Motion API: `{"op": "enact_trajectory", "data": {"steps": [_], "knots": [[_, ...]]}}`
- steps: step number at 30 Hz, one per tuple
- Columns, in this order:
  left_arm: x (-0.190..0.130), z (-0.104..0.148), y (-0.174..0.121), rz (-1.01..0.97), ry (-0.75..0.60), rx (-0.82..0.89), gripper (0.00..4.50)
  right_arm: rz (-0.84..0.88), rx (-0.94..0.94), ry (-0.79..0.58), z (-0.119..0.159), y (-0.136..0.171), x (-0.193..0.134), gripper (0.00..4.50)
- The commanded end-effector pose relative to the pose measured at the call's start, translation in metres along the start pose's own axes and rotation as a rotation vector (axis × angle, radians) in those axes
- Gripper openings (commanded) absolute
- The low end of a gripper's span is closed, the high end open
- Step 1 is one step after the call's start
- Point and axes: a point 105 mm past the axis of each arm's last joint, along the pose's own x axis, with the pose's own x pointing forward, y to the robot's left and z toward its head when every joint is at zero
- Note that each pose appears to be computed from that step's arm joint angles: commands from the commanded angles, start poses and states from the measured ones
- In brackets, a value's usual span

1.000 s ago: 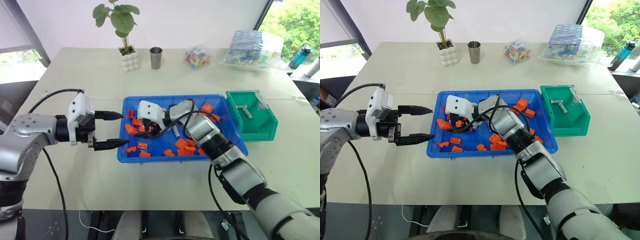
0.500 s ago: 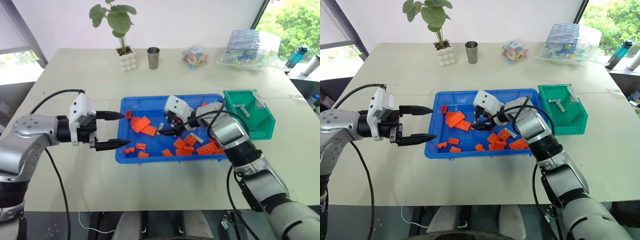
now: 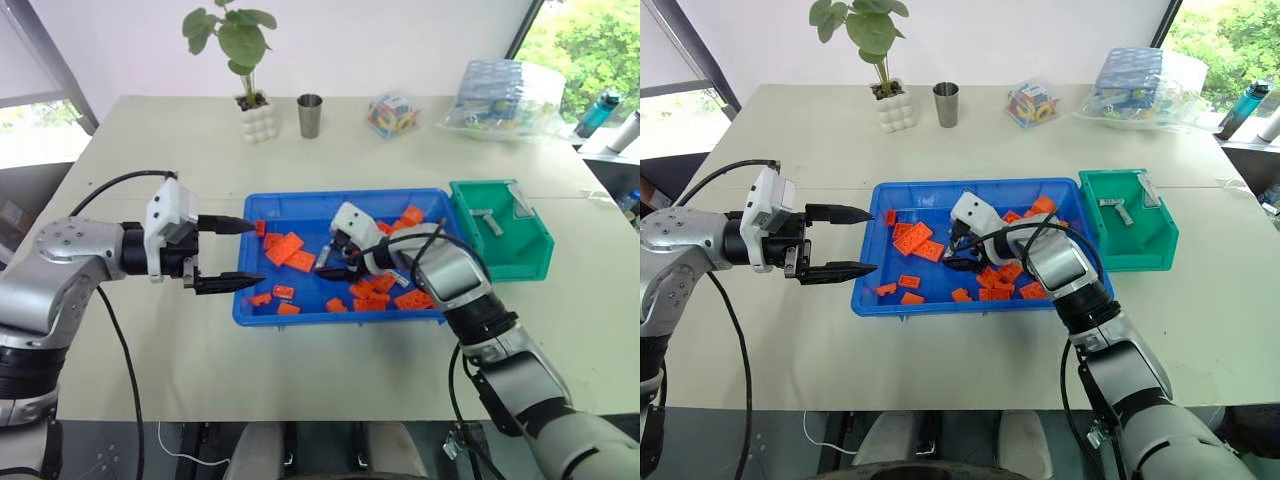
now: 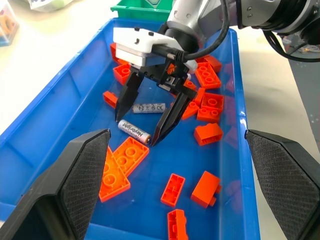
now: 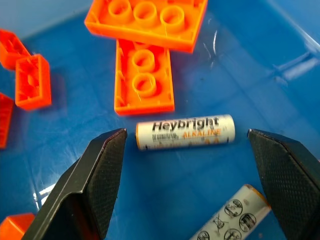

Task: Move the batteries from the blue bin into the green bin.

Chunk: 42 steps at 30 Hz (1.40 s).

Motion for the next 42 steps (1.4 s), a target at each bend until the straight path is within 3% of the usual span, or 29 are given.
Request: {"op": "enact_trajectory", "data": {"steps": [1,4,7,9,14,20,27,33,37,38,42], "knots": [[-0.001,0.008,0.001,0.004,-0.008,0.049,4.5,0.008,-0.006,-0.014,0.002,0.001,-0.001,3.96],[-0.002,0.008,0.001,0.008,-0.007,0.05,4.5,0.008,-0.01,-0.018,0.001,0.0,0.002,3.96],[-0.002,0.008,0.0,0.01,-0.006,0.05,4.5,0.005,-0.012,-0.029,0.003,-0.001,0.003,3.18],[-0.002,0.007,0.0,0.008,-0.007,0.049,4.5,0.004,-0.014,-0.032,0.004,-0.002,0.002,2.27],[0.0,0.008,-0.001,0.006,-0.019,0.049,4.5,-0.022,-0.025,-0.079,0.019,-0.008,-0.023,2.26],[0.003,0.005,-0.001,0.068,-0.067,0.025,4.5,-0.296,0.02,-0.146,0.029,-0.057,-0.12,2.26],[0.013,0.005,-0.004,0.076,-0.103,0.011,4.5,-0.589,0.109,0.005,-0.031,-0.097,-0.209,2.26],[0.017,0.009,-0.004,0.068,-0.118,0.021,4.5,-0.667,0.156,0.046,-0.052,-0.106,-0.225,2.26],[0.017,0.011,-0.003,0.072,-0.125,0.025,4.5,-0.728,0.158,0.079,-0.062,-0.113,-0.233,4.22],[0.017,0.012,-0.003,0.071,-0.125,0.026,4.5,-0.742,0.152,0.08,-0.062,-0.115,-0.235,4.43],[0.017,0.011,-0.005,0.071,-0.124,0.027,4.5,-0.741,0.109,-0.002,-0.037,-0.116,-0.234,4.43]]}}
